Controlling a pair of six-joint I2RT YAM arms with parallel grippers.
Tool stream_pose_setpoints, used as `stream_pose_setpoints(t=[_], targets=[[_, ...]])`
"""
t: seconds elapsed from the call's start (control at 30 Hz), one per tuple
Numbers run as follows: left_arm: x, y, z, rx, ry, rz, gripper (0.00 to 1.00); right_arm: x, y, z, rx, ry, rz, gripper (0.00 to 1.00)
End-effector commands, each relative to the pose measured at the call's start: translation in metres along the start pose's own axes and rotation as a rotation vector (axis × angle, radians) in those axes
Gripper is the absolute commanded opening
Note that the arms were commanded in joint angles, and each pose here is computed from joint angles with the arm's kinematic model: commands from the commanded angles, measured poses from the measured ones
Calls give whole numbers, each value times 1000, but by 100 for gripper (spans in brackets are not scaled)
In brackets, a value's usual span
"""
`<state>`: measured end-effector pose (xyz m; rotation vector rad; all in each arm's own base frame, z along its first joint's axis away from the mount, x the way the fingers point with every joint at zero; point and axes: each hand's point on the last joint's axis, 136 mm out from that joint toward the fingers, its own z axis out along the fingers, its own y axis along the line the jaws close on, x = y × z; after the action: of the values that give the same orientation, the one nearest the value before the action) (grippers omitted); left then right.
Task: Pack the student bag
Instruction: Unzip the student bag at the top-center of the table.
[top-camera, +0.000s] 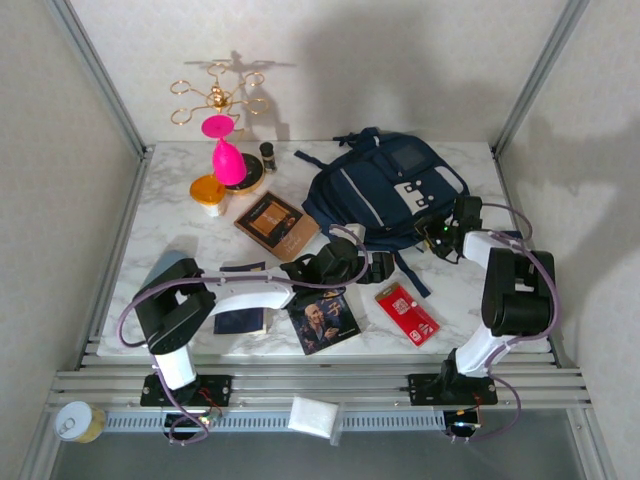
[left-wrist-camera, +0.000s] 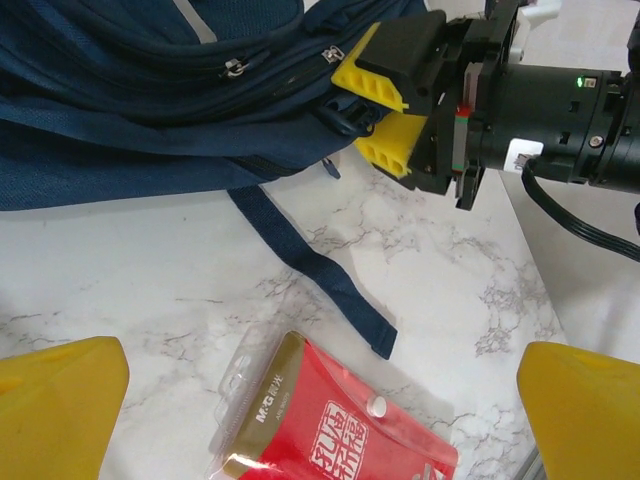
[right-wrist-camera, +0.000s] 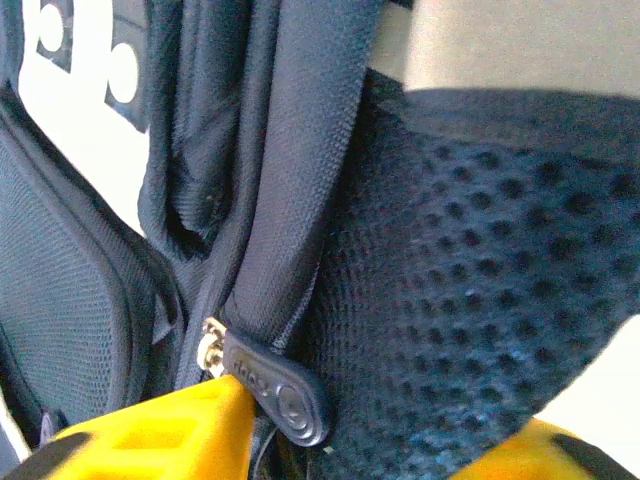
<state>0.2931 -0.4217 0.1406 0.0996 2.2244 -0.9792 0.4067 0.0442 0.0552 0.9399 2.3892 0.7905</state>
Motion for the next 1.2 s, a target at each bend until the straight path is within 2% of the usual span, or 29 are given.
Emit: stream_pose_setpoints(t=[0.0,0.1,0.23,0.5,0.67,0.77,0.87,1.03,1.17], targets=[[0,-15,5,32,6,-1,99,-9,27,1,-98,-7,-18,26],[5,-18,7,31,20,3,98,-7,38,-9,-134,1,1,10],[6,-26,8,29,24,-3,94,-1,59,-29,-194,15,19,1],[5,-33,16,-13,33,61,77,20,96,-73,-325,70,106,0],[5,-33,15,-43,43,177,68,34,126,-93,-390,104,122,0],[4,-24,16,-81,-11,309,67,37,138,-105,-405,90,118,0],[-2,-16,24,-129,-57,377,66,39,144,-112,-426,87,136,0],[-17,-6,36,-189,-175,411,63,41,147,-117,-451,83,163,0],[-23,-9,46,-166,-246,426,60,41,150,-120,-471,82,171,0]])
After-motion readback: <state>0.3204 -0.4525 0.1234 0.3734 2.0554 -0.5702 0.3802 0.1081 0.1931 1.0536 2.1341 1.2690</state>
